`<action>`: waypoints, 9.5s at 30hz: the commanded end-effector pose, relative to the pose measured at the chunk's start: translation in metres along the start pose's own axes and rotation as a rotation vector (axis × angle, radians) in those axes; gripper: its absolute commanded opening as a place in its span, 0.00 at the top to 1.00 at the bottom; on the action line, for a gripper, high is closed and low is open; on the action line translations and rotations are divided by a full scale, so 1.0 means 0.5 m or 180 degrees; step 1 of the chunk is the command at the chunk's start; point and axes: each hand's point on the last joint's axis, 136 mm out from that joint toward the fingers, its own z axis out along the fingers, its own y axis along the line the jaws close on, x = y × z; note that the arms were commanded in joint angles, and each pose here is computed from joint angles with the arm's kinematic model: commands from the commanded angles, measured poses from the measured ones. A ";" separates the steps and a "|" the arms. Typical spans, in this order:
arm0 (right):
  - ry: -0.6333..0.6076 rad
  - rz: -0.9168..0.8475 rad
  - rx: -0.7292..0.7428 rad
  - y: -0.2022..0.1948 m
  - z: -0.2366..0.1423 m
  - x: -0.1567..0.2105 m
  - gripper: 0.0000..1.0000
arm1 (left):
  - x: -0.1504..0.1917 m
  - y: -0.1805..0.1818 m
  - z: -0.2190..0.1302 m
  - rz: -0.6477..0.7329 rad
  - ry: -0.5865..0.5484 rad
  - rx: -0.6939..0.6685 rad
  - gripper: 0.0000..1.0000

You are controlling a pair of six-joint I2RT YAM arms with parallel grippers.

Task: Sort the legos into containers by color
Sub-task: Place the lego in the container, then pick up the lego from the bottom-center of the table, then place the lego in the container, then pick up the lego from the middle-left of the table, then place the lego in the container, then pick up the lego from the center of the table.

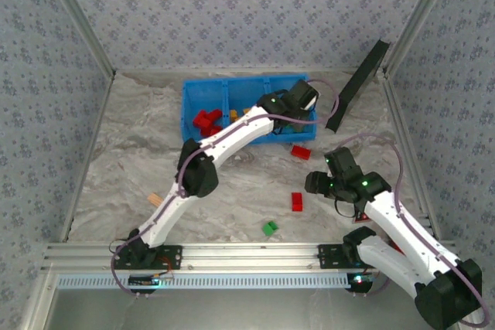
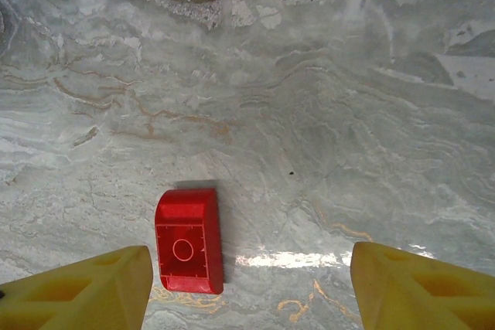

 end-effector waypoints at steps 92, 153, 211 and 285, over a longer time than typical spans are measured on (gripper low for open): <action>-0.0915 -0.3416 -0.0528 0.751 0.184 -0.334 0.77 | 0.610 0.195 -0.584 -0.1937 0.0009 0.0309 0.21; -0.1483 -0.3038 0.0210 0.617 -0.100 -0.489 0.20 | 0.587 -0.311 -0.317 0.0523 0.0907 0.0922 0.12; -0.0427 0.0081 -0.0203 0.020 0.027 -0.189 0.10 | -0.003 -0.030 -0.060 -0.0409 -0.0094 0.0198 0.76; 0.0222 -0.0491 0.0787 0.045 0.242 -0.219 0.48 | 0.146 0.221 -0.516 -0.0874 -0.1060 -0.0260 0.23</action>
